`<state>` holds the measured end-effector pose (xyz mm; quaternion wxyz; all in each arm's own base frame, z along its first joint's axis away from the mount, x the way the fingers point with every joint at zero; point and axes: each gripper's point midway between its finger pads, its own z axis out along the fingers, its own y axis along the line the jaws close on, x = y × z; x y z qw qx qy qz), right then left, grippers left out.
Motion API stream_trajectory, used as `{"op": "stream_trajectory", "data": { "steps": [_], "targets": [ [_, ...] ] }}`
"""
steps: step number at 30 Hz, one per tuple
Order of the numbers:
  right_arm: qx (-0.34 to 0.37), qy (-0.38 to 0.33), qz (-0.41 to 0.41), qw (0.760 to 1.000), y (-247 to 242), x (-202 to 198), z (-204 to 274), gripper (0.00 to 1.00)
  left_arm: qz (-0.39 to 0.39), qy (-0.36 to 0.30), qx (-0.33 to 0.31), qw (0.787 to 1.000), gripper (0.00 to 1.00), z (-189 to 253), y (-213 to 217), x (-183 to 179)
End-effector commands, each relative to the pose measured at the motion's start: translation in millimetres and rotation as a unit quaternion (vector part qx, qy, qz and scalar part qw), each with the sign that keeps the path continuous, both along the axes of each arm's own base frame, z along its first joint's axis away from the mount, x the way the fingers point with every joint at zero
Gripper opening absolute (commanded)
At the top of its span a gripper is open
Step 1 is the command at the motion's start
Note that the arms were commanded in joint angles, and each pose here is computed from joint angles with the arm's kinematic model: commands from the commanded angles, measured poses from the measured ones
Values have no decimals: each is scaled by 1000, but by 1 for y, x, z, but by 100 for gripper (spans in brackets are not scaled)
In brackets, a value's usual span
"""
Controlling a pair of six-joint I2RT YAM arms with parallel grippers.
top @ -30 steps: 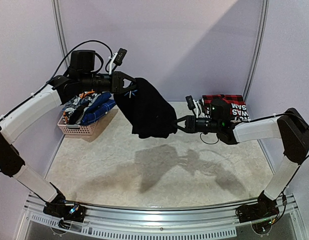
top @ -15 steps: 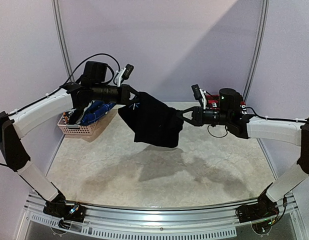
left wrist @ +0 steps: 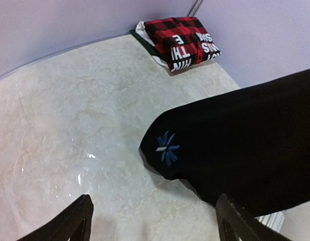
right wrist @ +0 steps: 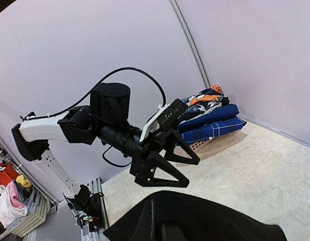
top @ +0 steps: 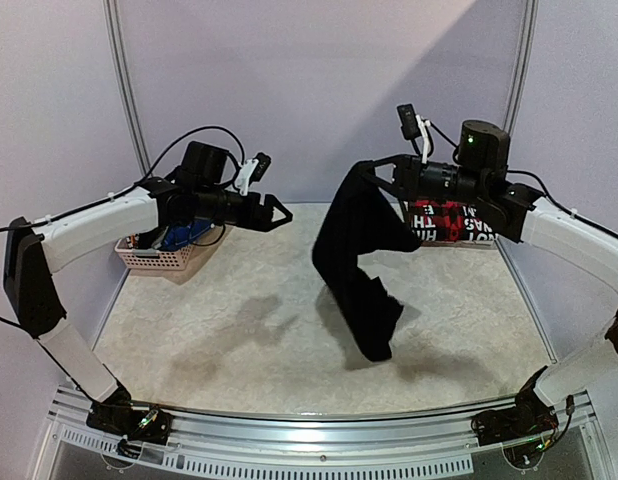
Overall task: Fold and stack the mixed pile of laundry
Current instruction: Pass from the left arm to the right, then pass from the right arm to the left
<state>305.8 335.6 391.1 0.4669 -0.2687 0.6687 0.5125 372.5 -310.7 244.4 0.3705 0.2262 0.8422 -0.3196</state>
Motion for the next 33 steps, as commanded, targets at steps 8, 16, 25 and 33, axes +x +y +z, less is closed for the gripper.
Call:
{"op": "stream_trajectory", "data": {
  "steps": [8, 16, 25, 33],
  "targets": [
    [5, -66, -111, 992, -4, 18, 88, 0, -41, -96, 28, 994, 94, 15, -9, -45],
    [3, -89, -182, 979, -9, 34, 133, 0, -118, -152, 40, 980, 95, 11, -48, -96],
    [-2, -91, -206, 974, -9, 42, 143, 0, -62, -216, 45, 973, 82, 47, -36, -115],
    [-12, -77, -213, 974, -4, 50, 135, 0, -98, -239, -23, 966, 76, 85, -41, -143]
  ]
}}
